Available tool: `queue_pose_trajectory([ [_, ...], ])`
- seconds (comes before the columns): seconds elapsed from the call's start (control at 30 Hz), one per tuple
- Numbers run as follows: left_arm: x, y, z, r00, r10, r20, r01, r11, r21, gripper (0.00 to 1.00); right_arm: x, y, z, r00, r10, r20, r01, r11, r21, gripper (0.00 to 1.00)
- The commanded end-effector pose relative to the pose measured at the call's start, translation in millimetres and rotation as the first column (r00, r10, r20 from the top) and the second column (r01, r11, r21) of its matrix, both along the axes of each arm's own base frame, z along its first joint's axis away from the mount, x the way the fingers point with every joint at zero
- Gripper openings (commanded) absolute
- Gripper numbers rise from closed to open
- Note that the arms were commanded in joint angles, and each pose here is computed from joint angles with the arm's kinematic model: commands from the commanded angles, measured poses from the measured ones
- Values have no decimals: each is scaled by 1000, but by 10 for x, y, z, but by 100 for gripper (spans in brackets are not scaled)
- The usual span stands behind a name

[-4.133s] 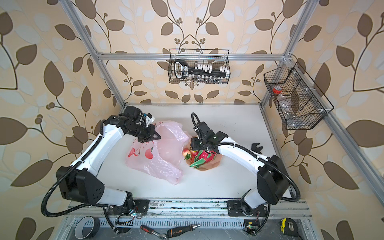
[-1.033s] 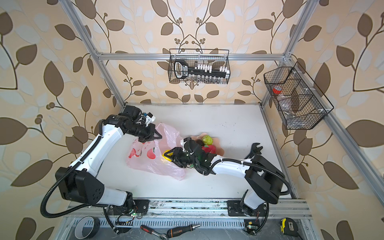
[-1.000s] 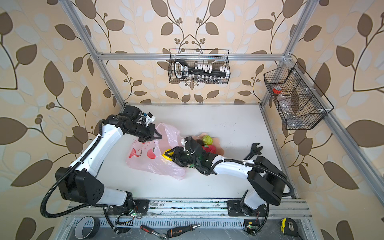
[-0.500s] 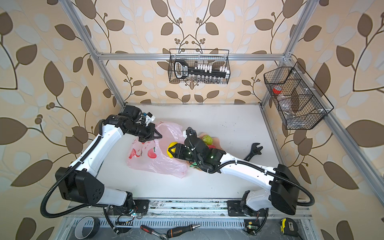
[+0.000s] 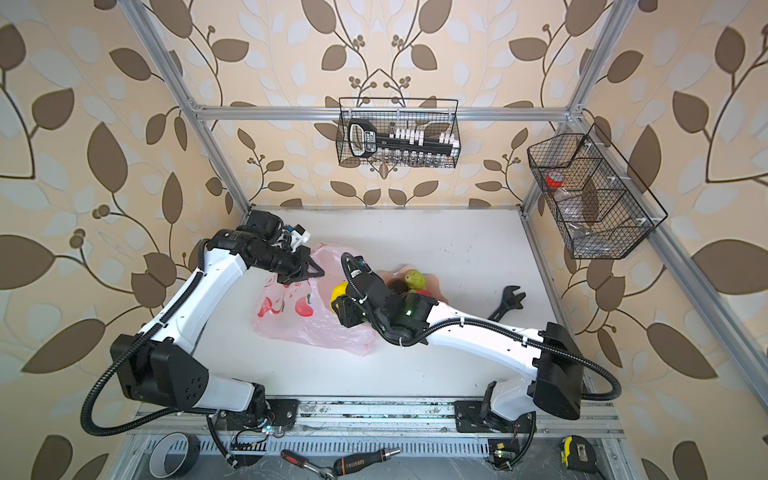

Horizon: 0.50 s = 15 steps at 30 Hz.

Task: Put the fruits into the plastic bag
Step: 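Lower the yellow lemon into the bag held open by the left gripper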

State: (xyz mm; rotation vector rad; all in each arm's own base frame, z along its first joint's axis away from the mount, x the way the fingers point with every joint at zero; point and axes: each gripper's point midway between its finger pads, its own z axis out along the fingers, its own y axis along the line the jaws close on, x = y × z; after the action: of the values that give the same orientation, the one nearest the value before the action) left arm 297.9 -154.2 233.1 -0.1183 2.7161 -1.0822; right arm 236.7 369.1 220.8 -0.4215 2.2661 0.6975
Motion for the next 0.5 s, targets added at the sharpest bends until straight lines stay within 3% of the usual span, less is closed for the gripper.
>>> queue_pose_trajectory([
  [0.0,-51,-34,167,999,-21,36,23,999,-34,0,69,31,-1,995,50,91,-43,996,-84,18],
  [0.27,-74,-51,215,999,-36,37,38,998,-44,0,49,259,-226,978,156,141,-136,980,-142,19],
  [0.47,-91,-56,255,998,-43,43,45,998,-46,0,128,333,-441,982,166,94,-150,976,-157,17],
])
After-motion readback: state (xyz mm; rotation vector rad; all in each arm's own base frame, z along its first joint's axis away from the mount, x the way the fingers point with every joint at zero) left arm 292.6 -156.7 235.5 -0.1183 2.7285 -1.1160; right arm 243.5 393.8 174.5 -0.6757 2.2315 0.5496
